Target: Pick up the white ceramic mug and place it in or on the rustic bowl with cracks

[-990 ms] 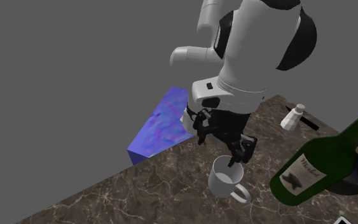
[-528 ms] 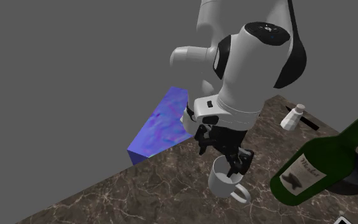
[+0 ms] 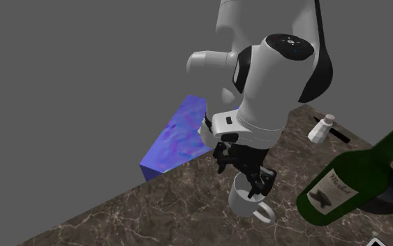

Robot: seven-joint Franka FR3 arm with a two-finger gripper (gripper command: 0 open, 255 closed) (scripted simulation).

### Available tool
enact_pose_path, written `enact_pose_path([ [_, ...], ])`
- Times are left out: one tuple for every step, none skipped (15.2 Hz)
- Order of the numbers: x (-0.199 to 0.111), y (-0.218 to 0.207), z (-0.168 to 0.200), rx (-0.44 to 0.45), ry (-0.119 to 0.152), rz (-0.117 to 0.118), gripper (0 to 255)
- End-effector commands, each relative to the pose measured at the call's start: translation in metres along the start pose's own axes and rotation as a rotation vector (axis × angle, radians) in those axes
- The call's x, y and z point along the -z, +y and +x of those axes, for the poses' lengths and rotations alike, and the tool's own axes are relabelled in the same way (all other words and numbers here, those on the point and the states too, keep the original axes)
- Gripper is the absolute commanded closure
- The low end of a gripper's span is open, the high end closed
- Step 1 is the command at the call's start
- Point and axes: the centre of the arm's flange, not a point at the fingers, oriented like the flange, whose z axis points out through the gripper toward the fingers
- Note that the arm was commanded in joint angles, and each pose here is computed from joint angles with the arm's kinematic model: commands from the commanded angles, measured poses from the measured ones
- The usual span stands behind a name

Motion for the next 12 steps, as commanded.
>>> enact_pose_path([
  [0.0,0.0,0.0,0.0,0.0,0.0,0],
  [0.0,0.0,0.0,0.0,0.0,0.0,255],
  [0.0,0.0,0.0,0.0,0.0,0.0,255],
  [0.0,0.0,0.0,0.0,0.0,0.0,255],
  [0.0,0.0,0.0,0.0,0.0,0.0,255],
  [0.0,0.0,0.0,0.0,0.0,0.0,255],
  [0.0,0.0,0.0,0.0,0.0,0.0,255],
  [0.0,0.0,0.0,0.0,0.0,0.0,255],
  [0.0,0.0,0.0,0.0,0.0,0.0,255],
  [0.0,0.0,0.0,0.0,0.0,0.0,255],
  [0.0,0.0,0.0,0.0,0.0,0.0,255],
  [0.0052,-0.0001,0.0009,0.0,0.0,0.0,255],
])
